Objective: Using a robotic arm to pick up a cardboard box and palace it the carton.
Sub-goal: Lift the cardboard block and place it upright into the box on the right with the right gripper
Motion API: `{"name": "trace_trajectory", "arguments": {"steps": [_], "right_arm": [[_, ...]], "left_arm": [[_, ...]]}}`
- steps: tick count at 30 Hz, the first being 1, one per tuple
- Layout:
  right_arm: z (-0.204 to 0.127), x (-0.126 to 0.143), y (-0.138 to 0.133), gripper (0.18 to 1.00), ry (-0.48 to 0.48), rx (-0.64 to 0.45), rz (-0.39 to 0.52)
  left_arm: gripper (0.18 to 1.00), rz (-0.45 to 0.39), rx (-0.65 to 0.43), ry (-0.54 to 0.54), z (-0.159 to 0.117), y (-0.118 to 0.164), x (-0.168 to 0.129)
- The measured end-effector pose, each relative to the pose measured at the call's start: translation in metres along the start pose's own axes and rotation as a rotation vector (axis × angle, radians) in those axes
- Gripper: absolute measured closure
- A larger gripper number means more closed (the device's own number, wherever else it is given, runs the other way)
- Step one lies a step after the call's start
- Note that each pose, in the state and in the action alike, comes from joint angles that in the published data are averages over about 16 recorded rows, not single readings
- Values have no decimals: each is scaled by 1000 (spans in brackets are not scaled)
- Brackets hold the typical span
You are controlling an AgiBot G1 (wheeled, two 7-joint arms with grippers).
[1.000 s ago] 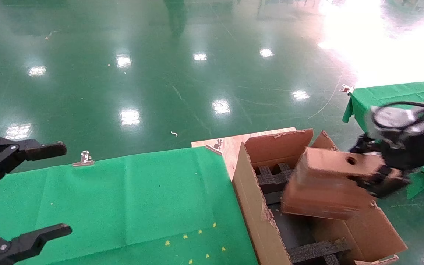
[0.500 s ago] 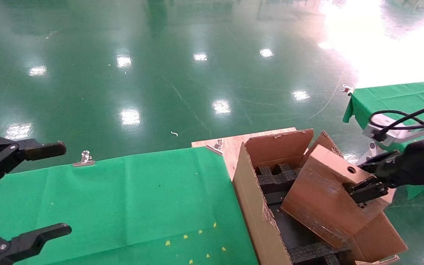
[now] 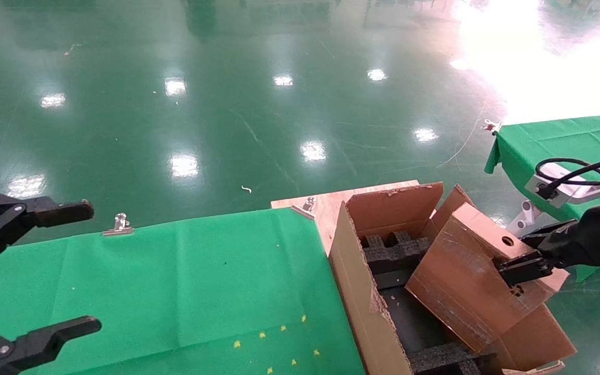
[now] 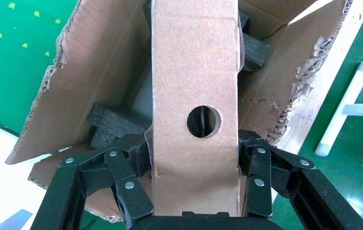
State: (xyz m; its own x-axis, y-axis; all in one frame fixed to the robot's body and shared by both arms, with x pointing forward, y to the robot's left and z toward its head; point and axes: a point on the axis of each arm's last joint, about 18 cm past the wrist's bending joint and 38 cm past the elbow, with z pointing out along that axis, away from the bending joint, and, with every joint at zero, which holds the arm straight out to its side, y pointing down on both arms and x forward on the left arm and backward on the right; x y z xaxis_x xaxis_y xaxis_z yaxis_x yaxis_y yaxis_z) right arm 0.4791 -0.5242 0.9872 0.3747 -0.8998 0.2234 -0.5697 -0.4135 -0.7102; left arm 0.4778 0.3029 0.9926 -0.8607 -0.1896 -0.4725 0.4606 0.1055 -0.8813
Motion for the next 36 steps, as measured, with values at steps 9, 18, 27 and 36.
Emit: {"name": "trace_trajectory", "arguments": {"steps": [9, 18, 27, 36], "right_arm": [[8, 5, -1, 826, 68, 3, 55], [25, 2, 2, 827, 161, -4, 157], [40, 0, 8, 828, 208, -36, 243], [48, -2, 11, 828, 216, -61, 290]], "left_arm": [[184, 0, 0, 0, 0, 0, 0], [184, 0, 0, 0, 0, 0, 0], [184, 0, 0, 0, 0, 0, 0], [184, 0, 0, 0, 0, 0, 0]]}}
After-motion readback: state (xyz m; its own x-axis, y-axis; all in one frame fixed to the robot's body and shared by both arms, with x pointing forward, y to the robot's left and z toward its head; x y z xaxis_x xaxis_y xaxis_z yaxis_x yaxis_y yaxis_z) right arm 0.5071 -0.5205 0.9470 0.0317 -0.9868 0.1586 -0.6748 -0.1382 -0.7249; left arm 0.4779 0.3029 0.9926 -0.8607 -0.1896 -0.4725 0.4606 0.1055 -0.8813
